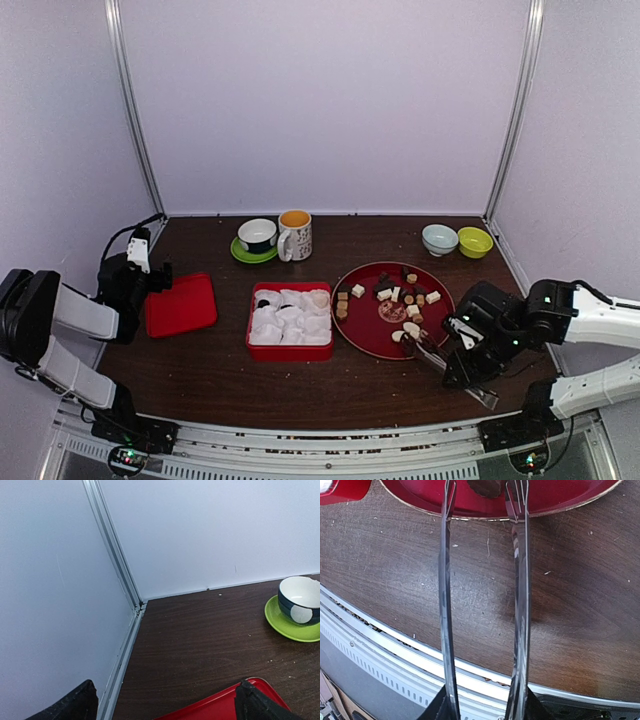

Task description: Pack the chocolate

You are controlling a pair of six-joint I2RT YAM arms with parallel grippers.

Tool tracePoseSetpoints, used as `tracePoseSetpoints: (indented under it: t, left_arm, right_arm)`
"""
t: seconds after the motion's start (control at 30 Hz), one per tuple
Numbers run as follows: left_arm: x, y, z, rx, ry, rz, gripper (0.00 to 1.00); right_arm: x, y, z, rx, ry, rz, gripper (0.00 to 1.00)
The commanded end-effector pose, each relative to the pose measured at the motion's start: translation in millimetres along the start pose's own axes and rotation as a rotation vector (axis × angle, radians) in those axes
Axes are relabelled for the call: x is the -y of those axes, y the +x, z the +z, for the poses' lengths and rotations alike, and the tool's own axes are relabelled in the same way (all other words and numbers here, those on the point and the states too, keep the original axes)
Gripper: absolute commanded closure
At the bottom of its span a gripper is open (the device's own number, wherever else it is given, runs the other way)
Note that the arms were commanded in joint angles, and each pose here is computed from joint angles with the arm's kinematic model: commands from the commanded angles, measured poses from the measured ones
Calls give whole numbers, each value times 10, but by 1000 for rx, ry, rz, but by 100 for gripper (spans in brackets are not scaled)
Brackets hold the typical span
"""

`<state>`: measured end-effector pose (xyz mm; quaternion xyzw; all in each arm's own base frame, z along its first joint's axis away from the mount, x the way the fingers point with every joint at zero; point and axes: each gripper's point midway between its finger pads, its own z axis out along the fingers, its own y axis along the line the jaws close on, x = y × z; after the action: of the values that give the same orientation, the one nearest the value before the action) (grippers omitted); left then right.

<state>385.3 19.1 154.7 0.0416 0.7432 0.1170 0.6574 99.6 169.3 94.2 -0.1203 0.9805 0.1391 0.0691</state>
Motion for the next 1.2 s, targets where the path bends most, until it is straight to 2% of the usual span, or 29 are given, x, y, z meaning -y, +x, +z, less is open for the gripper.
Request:
tracePoseSetpoints:
  t: [0.0,0.63,0.77,0.93,1.17]
  left_arm:
    - [-30,-120,-5,56,-5,-11,2]
    - [-31,-119,-7,56,-6,-11,2]
    - [-30,-116,-6,55,-6,-11,2]
    - [-30,-119,-4,55,-6,-11,2]
    - [-30,-118,-5,55,-6,-11,2]
  right_arm:
    - [-52,-36,34,6,-13,3,62]
    - [-57,-165,64,12,44,-46,70]
    - [-84,-290,-88,82,41,-50,74]
    - [-111,-457,-361,203,24,-49,74]
    - [-189,-553,-523,261,-12,-50,76]
